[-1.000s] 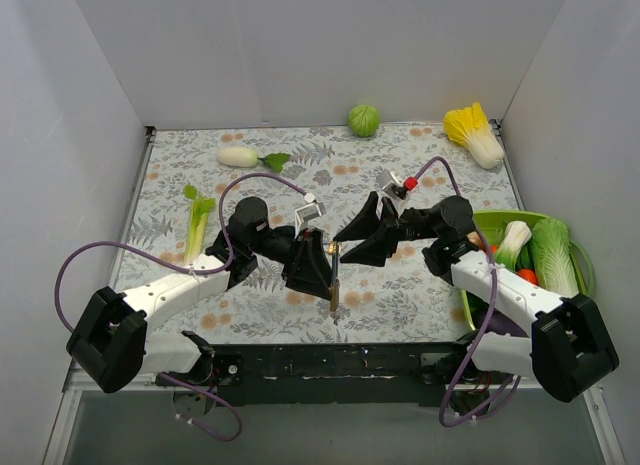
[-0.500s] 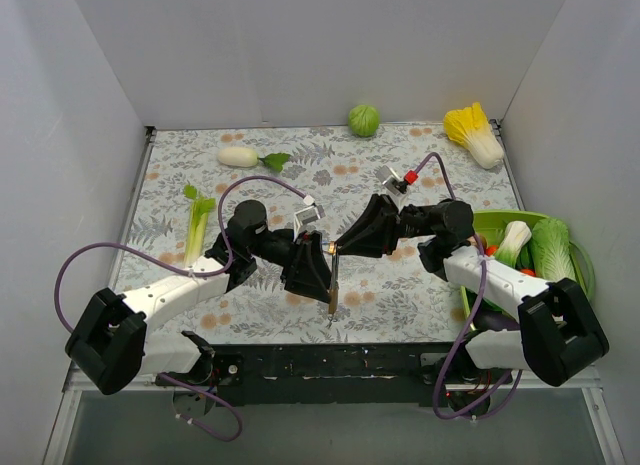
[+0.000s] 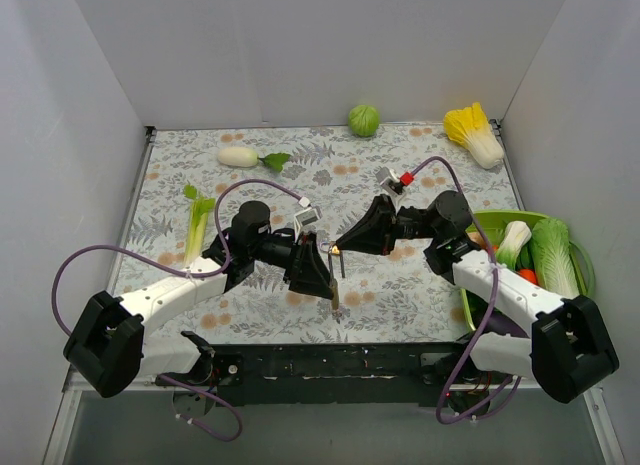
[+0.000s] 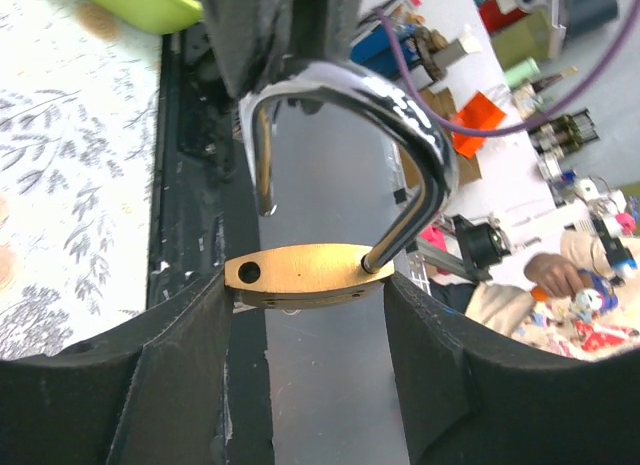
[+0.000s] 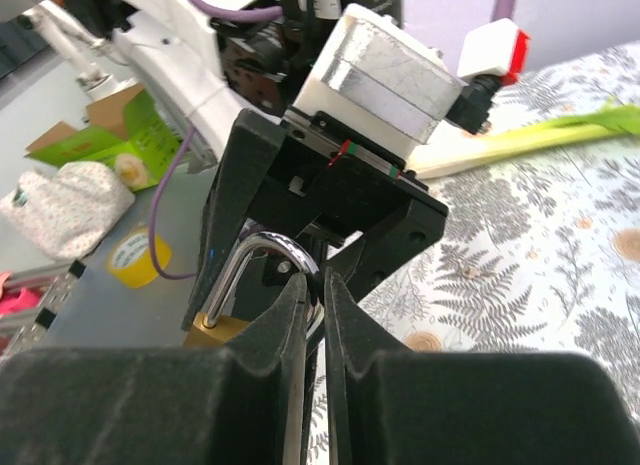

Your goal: Unlock with the key

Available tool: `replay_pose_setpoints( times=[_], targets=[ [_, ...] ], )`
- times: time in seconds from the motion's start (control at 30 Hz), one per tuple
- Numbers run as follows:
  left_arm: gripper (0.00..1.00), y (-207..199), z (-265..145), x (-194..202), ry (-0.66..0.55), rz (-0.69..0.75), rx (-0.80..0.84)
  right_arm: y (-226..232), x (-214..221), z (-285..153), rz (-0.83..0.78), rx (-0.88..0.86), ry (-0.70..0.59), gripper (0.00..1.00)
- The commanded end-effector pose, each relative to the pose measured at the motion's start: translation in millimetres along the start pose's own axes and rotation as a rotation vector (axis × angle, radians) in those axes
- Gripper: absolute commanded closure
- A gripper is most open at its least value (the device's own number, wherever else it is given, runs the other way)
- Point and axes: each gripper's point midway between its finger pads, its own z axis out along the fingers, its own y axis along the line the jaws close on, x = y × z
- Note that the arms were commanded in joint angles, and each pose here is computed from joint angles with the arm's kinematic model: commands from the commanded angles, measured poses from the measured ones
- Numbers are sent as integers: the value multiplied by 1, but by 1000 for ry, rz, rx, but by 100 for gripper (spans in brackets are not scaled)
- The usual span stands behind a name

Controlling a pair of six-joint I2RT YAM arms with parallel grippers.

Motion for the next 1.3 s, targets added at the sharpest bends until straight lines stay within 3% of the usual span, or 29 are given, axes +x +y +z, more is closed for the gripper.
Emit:
replay_pose_setpoints(
  times=[0.0,0.17,0.4,0.77,0.87,0.97,1.0,1.03,1.1,1.27],
  targets=[
    [100,31,-9,-24,-106,34,-212,-10,11,-3,24,89,72,97],
    [100,73,-22,-23,-132,-23,-445,-34,10,-8,3,227,111,99],
    [100,126,-58,-40,-202,-70,-823,-83,32,-25,106,494,202,99],
    [100,150,-73,-49,-221,-97,-972,-115,44,-27,171,643,222,94],
    [100,153,-79,-45,-211,-107,-1011,-118,45,-29,173,662,217,87],
    [100,157,-82,-35,-177,-127,-1035,-120,49,-30,184,668,216,64],
    [100,158,-81,-31,-161,-131,-1028,-121,51,-30,191,671,217,42],
    [100,159,-80,-29,-151,-133,-1025,-122,52,-31,195,677,213,38],
    [100,161,-76,-25,-125,-138,-1008,-124,56,-33,209,689,211,32],
    [100,174,-82,-21,-75,-180,-1050,-128,61,-42,212,746,201,29]
  ],
)
